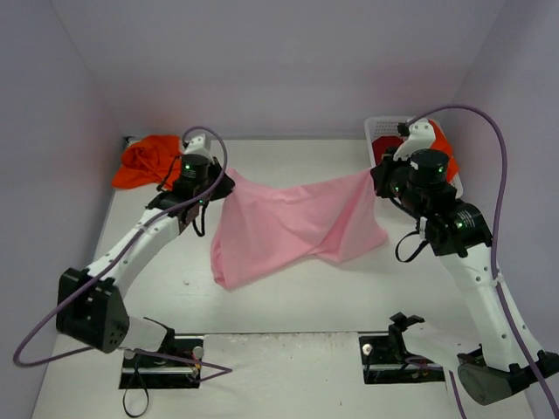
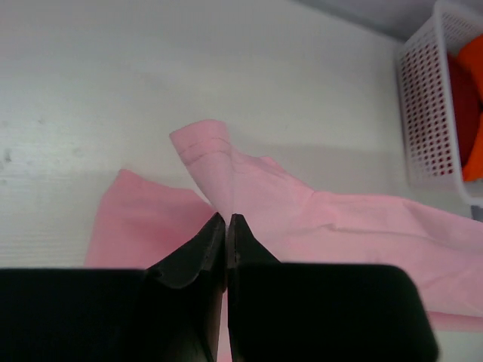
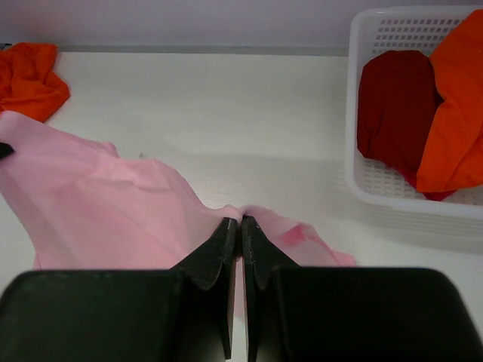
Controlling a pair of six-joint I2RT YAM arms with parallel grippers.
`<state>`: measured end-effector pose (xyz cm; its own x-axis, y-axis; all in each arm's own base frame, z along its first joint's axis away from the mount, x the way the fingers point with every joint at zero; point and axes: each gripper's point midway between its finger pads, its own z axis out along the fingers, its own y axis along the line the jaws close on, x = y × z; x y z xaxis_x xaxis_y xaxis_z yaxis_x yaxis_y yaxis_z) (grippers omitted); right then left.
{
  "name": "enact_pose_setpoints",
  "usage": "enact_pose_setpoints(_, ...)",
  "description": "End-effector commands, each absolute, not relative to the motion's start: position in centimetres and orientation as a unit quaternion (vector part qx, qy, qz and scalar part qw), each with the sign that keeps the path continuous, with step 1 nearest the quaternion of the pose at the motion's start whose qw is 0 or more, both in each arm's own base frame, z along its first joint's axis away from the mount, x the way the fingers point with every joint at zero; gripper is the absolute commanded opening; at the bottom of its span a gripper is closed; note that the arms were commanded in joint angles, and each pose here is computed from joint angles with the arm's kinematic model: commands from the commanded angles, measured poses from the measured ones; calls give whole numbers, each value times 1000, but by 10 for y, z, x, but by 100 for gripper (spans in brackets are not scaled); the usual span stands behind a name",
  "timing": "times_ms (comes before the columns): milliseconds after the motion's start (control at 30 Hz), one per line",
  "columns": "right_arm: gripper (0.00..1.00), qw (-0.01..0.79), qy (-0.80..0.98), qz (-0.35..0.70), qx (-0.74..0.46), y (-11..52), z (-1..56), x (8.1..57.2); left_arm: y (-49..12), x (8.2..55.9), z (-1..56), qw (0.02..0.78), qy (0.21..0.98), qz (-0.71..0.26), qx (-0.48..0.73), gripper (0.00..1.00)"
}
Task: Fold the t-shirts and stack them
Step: Fold the tshirt
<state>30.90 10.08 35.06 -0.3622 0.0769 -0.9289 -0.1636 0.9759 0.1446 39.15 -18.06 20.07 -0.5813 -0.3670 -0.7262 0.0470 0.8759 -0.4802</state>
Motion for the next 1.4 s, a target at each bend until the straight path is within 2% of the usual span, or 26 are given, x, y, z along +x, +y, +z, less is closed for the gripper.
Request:
enact_pose_setpoints(0,0,608,786,111,-24,97,383,305,-147,386,263,513,829,-198,-102,0)
enact_pose_setpoints(233,0,612,781,123,-26,99,390,298,-104,355,340,588,783,-165,-115,0)
enact_pose_setpoints(433,0,604,776,175,-42,118,395,292,-82,322,406,644,739,-158,-115,0)
enact_pose_setpoints(733,0,654,728,199,-52,114,458,270,-77,267,501,715,664,-206,-75,0)
enact_pose_setpoints(1167,0,709,647,262,-99,114,524,204,-75,173,565,750,597,-282,-22,0)
enact_pose_setpoints(1367,0,721,623,282,-108,112,540,180,-76,143,577,751,583,-310,-5,0)
